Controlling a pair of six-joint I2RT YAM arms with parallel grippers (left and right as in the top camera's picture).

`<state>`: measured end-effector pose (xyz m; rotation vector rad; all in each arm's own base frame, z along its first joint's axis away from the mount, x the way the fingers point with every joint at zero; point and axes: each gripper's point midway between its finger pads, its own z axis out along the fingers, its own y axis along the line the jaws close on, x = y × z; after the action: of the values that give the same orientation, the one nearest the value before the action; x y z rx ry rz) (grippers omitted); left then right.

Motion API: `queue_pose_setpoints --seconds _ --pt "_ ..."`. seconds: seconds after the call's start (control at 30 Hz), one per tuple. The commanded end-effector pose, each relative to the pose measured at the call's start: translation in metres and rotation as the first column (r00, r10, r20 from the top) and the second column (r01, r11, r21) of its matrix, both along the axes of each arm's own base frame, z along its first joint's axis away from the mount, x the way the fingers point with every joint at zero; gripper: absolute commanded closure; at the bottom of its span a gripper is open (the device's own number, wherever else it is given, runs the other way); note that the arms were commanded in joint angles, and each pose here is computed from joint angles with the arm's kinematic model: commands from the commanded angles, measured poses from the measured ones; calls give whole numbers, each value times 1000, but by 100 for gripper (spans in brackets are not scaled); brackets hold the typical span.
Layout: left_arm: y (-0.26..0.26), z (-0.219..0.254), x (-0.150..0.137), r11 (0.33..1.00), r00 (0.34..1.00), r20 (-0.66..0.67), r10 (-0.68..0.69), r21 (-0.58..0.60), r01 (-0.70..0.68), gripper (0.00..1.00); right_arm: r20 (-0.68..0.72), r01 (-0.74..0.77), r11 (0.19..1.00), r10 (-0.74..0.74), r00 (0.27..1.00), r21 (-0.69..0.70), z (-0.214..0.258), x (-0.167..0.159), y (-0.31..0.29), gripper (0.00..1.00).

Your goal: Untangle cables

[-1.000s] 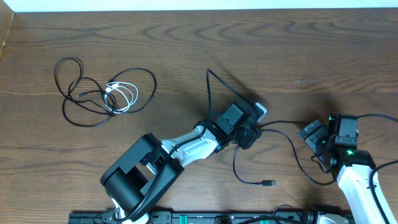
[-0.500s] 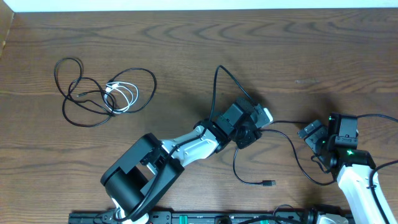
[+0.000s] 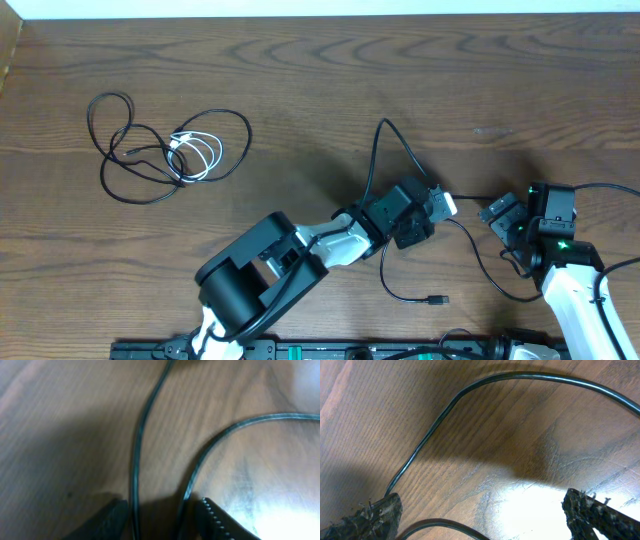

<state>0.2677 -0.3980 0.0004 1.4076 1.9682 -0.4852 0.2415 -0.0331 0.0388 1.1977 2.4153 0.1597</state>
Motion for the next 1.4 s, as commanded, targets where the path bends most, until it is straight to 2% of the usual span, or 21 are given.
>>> queue_pose_setpoints --seconds 0.0,0.07,0.13,0.23,0.3,0.4,0.57,0.7,0.8,0.93,0.97,1.03,1.07,1.23,1.37 --pt "36 -62 -6 982 999 -26 37 188 -32 75 -5 23 1000 -23 1000 -12 -1 -1 -5 1" --pt "37 -66 -7 980 999 -31 38 196 -31 88 -5 23 1000 -23 1000 -12 -1 -1 -5 1" --pt "40 -69 -10 977 998 -42 39 211 -29 92 -5 23 1000 -23 1000 -12 -1 -1 -5 1" --pt "49 -74 -12 967 997 -54 53 251 -38 93 -5 23 1000 -23 1000 -12 -1 -1 -5 1" --pt "58 -73 -4 954 989 -34 143 272 -129 93 -5 23 1000 -23 1000 -12 -1 -1 -5 1" --pt "72 -62 15 907 942 7 336 267 -326 92 -5 23 1000 -23 1000 -12 -1 -1 -5 1" --pt "93 -48 22 855 885 -31 464 275 -439 93 -3 23 1000 -23 1000 -13 0 -1 -5 1" --pt "117 -36 28 787 804 -84 589 287 -547 93 -3 23 1000 -23 1000 -12 0 -1 -5 1" --pt "129 -24 34 767 781 -88 619 286 -575 93 0 23 1000 -23 1000 -13 0 -1 -5 1" --pt "130 -7 37 771 782 -86 617 262 -580 92 9 23 1000 -23 1000 -14 2 0 -5 1" --pt "129 -1 36 775 785 -86 614 253 -579 86 13 23 1000 -23 1000 -14 3 0 -5 1" --pt "128 8 36 781 787 -89 610 237 -578 62 18 23 1000 -23 1000 -14 4 0 -5 1" --pt "128 14 35 784 790 -90 606 231 -576 56 22 23 1000 -23 1000 -15 5 1 -5 1" --pt "118 54 24 827 813 -163 559 179 -533 54 29 23 1000 -23 999 -15 7 1 -5 1" --pt "119 67 24 837 826 -151 543 171 -519 54 29 23 1000 -23 999 -15 7 1 -5 1"
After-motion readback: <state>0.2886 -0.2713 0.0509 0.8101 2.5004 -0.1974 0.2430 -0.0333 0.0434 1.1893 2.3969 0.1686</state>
